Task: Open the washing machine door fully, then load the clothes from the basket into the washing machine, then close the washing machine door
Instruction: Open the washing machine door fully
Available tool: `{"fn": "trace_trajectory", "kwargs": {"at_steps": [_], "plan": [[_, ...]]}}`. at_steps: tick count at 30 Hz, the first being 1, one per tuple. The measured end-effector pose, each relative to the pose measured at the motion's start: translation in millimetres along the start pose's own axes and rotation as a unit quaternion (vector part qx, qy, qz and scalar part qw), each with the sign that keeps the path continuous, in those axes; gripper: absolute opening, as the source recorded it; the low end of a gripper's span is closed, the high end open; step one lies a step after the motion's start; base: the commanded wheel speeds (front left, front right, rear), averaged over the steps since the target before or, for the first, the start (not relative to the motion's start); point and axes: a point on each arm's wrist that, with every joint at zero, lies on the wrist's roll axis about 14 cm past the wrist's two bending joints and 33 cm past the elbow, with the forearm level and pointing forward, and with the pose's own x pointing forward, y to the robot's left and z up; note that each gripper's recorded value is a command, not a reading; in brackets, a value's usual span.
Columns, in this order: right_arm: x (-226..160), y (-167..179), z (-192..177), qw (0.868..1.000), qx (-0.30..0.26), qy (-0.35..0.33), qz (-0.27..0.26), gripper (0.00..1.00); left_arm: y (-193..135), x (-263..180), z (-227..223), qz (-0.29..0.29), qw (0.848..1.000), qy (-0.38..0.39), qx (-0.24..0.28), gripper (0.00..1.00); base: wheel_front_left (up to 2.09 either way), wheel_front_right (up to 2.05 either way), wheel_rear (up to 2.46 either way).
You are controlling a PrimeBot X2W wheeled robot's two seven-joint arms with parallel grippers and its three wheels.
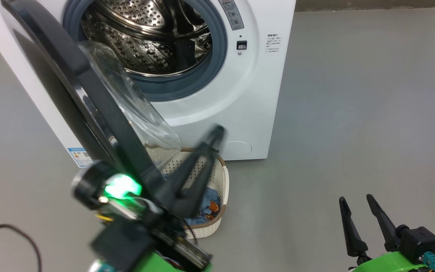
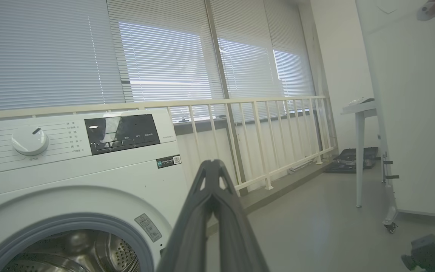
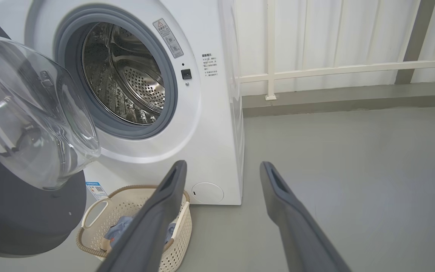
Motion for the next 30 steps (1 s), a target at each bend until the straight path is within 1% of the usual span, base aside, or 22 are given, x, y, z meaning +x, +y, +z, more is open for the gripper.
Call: {"fn": "trace_trajectory", "kwargs": {"at_steps": [4,9,12,16,22,28,30], "plan": [[0.2,0.5,-1.6,1.000,0.000,0.003,0.001,1.00,-17.6,-2.9,-19.5,-0.021,0.999,0.032,-0.020,0.00,0.00,0.00,0.00],[1.9,3.0,-3.7,1.000,-0.002,0.006,0.005,1.00,-35.4,-24.0,-59.0,-0.027,0.993,0.102,-0.055,0.00,0.00,0.00,0.00],[3.4,4.9,-5.4,1.000,-0.003,0.008,0.008,1.00,-39.1,-34.7,-78.4,-0.023,0.988,0.134,-0.071,0.00,0.00,0.00,0.00],[4.7,7.2,-8.0,1.000,-0.002,0.012,0.012,1.00,-33.6,-46.1,-101.7,-0.004,0.983,0.164,-0.084,0.00,0.00,0.00,0.00],[6.4,8.1,-11.9,1.000,-0.001,0.017,0.013,1.00,-22.0,-61.6,-131.1,0.024,0.975,0.202,-0.089,0.00,0.00,0.00,0.00],[8.9,8.8,-16.1,1.000,-0.001,0.023,0.015,1.00,-6.6,-72.4,-147.4,0.056,0.970,0.221,-0.087,0.00,0.00,0.00,0.00],[10.0,9.6,-17.9,1.000,0.000,0.025,0.016,1.00,-3.0,-71.8,-148.1,0.060,0.971,0.217,-0.084,0.00,0.00,0.00,0.00]]}}
